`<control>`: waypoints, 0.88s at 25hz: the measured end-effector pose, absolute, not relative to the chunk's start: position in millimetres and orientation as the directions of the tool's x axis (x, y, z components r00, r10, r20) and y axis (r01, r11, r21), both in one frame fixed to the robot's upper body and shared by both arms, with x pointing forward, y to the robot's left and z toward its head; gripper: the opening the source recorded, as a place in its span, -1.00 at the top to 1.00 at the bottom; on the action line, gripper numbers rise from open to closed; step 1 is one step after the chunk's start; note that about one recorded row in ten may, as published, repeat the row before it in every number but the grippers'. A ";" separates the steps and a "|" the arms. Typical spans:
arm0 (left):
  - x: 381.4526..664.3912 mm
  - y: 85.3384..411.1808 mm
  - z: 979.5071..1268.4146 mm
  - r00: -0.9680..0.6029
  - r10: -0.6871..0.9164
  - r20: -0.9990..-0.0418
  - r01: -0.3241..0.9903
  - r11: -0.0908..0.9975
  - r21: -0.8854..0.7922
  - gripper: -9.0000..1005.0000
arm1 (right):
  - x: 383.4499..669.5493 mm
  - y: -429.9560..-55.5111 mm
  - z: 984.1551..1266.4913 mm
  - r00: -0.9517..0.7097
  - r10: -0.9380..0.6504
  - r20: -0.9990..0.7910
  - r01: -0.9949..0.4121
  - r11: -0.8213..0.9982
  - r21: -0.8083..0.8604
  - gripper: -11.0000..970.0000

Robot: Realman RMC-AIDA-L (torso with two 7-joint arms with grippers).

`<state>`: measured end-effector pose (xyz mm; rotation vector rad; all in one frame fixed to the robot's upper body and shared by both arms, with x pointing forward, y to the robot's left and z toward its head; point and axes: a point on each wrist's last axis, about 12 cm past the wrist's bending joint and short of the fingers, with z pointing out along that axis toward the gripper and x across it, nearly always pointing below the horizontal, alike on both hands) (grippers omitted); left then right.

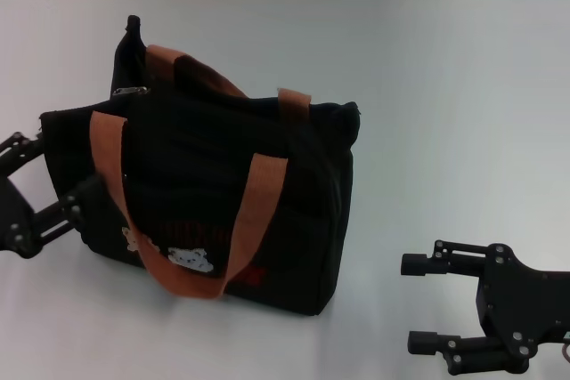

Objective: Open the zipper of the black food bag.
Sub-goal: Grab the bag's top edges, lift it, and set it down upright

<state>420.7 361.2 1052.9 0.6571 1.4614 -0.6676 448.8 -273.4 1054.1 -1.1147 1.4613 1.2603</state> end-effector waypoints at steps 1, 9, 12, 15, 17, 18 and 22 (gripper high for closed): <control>420.7 361.2 1052.9 0.003 -0.008 -1.000 0.750 0.661 -0.004 -0.50 | 449.0 -273.3 1054.3 -0.207 -0.081 -0.975 -0.976 0.081 0.201 -0.61; 426.0 340.9 1048.7 0.123 0.044 -0.991 0.754 0.645 0.123 -0.41 | 449.5 -273.0 1055.5 -0.203 -0.070 -0.977 -0.977 0.081 0.198 -0.60; 430.3 335.4 1047.1 0.135 0.038 -0.990 0.750 0.649 0.127 -0.15 | 449.8 -273.7 1056.7 -0.197 -0.052 -0.979 -0.977 0.094 0.192 -0.61; 433.3 330.0 1044.4 0.171 0.062 -0.983 0.740 0.651 0.170 0.13 | 451.2 -275.4 1059.8 -0.177 0.009 -0.984 -0.974 0.142 0.176 -0.61; 434.0 324.4 1041.8 0.209 0.083 -0.974 0.732 0.647 0.212 0.32 | 452.0 -276.1 1062.4 -0.146 0.086 -0.986 -0.967 0.198 0.161 -0.61; 434.5 317.6 1039.5 0.258 0.106 -0.960 0.720 0.641 0.264 0.34 | 452.6 -275.9 1064.9 -0.092 0.175 -0.980 -0.954 0.267 0.137 -0.61; 436.7 310.7 1038.5 0.305 0.124 -0.944 0.708 0.633 0.312 0.43 | 452.1 -274.0 1066.2 0.026 0.293 -0.956 -0.914 0.395 0.096 -0.61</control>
